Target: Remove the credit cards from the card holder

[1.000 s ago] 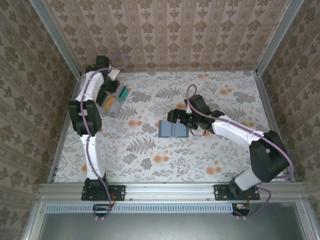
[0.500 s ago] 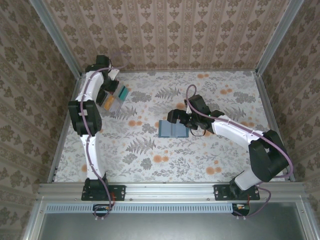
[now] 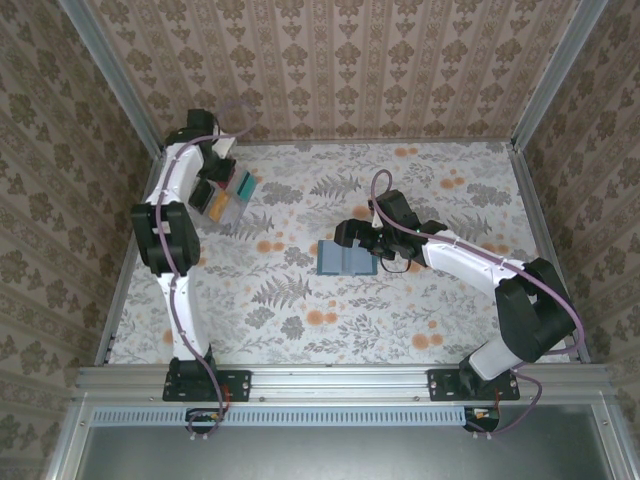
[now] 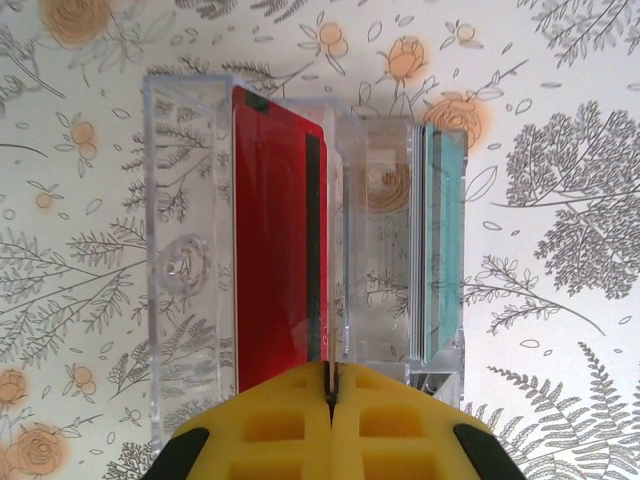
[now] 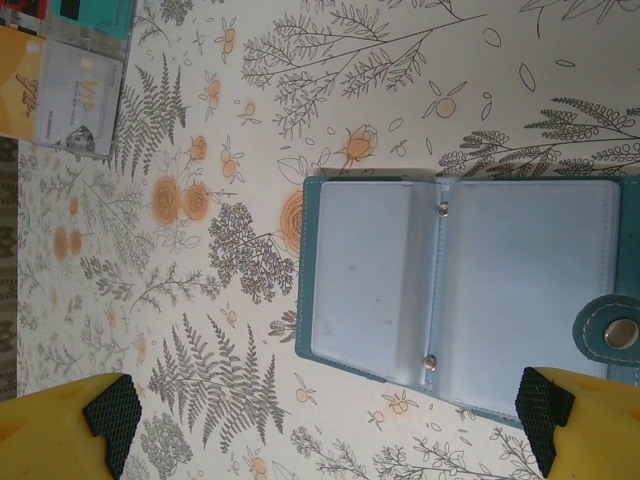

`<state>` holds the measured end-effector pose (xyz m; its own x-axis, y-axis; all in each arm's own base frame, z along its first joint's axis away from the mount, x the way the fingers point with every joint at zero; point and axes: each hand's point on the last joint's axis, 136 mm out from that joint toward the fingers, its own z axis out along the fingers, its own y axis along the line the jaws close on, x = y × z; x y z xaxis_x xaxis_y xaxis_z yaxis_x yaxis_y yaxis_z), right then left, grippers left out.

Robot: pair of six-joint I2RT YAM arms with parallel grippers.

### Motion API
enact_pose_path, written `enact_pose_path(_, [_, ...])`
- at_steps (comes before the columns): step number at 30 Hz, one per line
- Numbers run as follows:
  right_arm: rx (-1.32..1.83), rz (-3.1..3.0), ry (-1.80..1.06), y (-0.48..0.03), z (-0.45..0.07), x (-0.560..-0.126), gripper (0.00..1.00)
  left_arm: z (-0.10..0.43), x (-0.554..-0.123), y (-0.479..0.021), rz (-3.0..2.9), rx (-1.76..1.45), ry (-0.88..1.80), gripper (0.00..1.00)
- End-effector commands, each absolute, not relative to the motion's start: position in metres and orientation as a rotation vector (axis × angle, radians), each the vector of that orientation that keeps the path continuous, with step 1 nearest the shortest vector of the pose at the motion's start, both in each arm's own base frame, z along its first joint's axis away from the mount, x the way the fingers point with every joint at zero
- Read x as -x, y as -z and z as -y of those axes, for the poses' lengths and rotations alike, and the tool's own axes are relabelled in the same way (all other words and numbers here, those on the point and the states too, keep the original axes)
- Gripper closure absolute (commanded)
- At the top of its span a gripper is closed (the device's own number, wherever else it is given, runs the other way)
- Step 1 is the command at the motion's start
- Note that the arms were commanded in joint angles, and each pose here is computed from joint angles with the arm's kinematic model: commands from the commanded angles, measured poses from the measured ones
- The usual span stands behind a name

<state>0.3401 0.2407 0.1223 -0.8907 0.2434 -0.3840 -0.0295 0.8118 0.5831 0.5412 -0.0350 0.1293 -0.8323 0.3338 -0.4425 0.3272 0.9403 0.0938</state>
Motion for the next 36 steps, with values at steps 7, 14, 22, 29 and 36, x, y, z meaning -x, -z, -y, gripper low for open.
enact_pose_path(7, [-0.171,-2.540,-0.826,-0.126,-0.243,-0.343,0.00,0.023,-0.538,-0.126,-2.667,-0.412,-0.053,0.96])
enact_pose_path(14, [-0.176,-2.542,-0.822,-0.126,-0.242,-0.343,0.00,0.019,-0.538,-0.113,-2.721,-0.411,-0.063,0.93])
enact_pose_path(22, [-0.175,-2.542,-0.834,-0.125,-0.244,-0.344,0.00,0.024,-0.543,-0.132,-2.676,-0.419,-0.029,0.75])
enact_pose_path(29, [-0.168,-2.534,-0.829,-0.127,-0.245,-0.344,0.01,0.032,-0.540,-0.185,-2.575,-0.333,0.042,0.63])
enact_pose_path(36, [-0.032,-2.609,-0.612,-0.120,-0.257,-0.336,0.03,0.058,-0.512,-0.246,-2.411,-0.129,0.296,0.42])
